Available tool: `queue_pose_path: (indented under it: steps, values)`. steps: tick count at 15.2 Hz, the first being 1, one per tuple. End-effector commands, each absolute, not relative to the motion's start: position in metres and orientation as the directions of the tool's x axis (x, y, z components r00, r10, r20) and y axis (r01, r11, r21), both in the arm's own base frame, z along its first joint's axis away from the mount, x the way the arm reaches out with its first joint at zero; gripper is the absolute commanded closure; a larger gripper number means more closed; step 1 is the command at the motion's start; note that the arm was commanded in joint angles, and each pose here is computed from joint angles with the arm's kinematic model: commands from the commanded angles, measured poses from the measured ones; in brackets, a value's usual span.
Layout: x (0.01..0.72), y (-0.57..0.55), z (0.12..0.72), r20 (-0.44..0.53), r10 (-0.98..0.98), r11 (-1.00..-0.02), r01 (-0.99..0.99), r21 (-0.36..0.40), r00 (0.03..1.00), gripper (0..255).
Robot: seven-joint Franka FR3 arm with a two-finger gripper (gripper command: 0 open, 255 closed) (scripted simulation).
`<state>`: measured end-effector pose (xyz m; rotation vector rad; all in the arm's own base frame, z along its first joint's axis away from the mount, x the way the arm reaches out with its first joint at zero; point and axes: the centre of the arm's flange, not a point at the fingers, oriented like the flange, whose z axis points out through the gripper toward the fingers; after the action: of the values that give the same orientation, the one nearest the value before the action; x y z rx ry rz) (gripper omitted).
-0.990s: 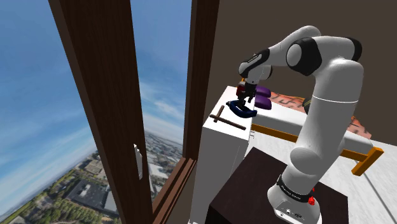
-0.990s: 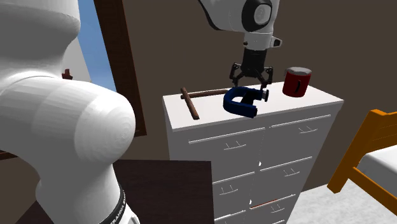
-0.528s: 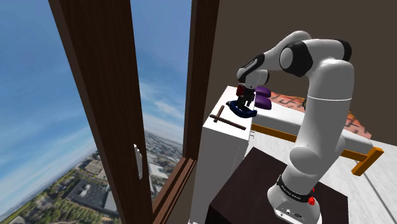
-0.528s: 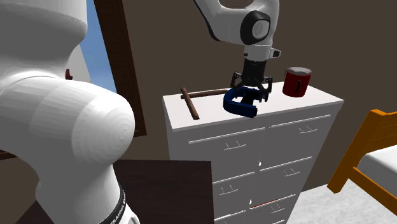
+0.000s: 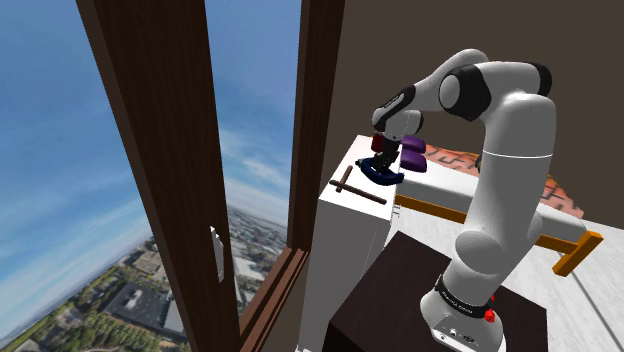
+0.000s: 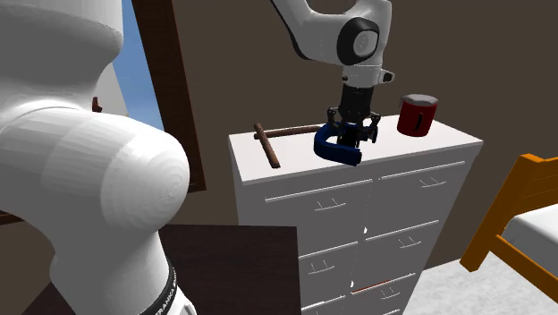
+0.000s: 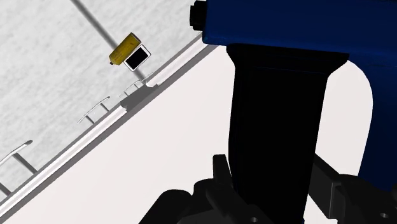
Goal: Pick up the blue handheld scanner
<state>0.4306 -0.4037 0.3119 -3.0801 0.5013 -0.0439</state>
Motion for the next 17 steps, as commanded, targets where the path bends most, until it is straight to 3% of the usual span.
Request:
queue_pose_path:
  steps: [1,17]
  values:
    - [0.431,-0.403,0.311,0.023,-0.317,-0.948,-0.316,-0.025,0.948,255]
    - [0.430,-0.403,0.386,0.024,-0.317,-0.948,-0.316,-0.025,0.948,255]
